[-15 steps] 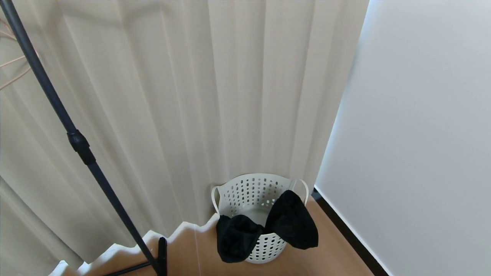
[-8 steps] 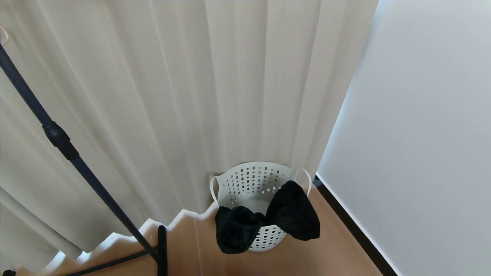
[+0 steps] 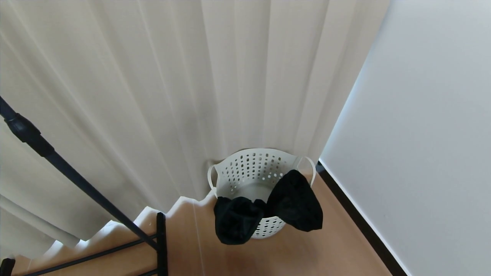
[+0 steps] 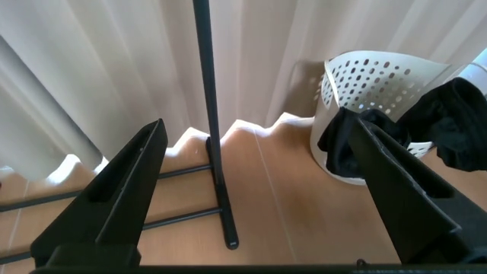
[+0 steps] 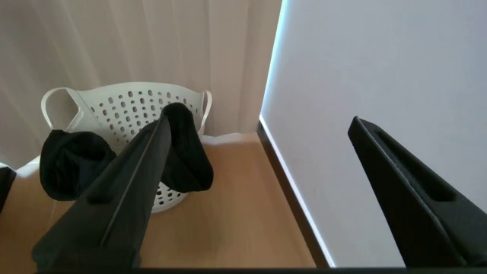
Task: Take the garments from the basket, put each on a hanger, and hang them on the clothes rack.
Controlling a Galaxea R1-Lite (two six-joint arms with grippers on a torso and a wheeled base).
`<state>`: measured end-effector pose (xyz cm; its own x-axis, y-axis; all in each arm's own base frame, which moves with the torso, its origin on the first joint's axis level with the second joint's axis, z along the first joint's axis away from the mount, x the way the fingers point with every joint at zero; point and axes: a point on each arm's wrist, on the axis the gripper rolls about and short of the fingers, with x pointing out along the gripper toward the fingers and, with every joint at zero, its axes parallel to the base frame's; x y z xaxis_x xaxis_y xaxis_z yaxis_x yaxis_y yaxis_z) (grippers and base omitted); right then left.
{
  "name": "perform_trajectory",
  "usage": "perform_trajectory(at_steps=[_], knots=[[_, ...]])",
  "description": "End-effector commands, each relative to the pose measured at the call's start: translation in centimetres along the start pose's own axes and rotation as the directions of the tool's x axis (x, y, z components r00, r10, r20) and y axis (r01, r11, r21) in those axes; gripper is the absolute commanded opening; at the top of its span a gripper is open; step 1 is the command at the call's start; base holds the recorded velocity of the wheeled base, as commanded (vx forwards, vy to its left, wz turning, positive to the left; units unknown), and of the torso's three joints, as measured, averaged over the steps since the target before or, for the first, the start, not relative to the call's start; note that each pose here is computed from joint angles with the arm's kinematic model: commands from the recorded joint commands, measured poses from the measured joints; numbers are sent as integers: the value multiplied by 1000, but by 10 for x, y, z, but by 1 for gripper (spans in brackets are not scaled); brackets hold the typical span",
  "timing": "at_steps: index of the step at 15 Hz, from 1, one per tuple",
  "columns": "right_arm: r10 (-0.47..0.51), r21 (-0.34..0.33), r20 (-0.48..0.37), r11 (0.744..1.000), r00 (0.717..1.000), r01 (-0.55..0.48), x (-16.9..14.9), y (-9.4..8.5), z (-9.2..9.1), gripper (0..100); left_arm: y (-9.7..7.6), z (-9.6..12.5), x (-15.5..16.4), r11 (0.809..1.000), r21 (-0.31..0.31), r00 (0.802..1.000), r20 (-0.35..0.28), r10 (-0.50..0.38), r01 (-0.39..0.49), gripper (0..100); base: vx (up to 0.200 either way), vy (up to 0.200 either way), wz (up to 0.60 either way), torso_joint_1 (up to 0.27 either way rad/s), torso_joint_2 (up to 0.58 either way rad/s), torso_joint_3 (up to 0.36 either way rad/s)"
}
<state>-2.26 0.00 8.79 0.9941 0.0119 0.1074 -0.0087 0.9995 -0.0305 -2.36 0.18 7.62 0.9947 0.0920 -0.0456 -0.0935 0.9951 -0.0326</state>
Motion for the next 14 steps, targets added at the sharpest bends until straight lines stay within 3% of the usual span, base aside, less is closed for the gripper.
perform_trajectory(at_steps=[1,14], knots=[[0,1,1,1000,1000,0,0,0,0,100,0,0,0,1000,-2,1000,0,0,0,100,0,0,0,-2,2,-198],[2,-5,1,1000,1000,-2,0,0,0,100,0,0,0,1000,3,1000,0,3,-3,100,0,0,0,3,3,-198]])
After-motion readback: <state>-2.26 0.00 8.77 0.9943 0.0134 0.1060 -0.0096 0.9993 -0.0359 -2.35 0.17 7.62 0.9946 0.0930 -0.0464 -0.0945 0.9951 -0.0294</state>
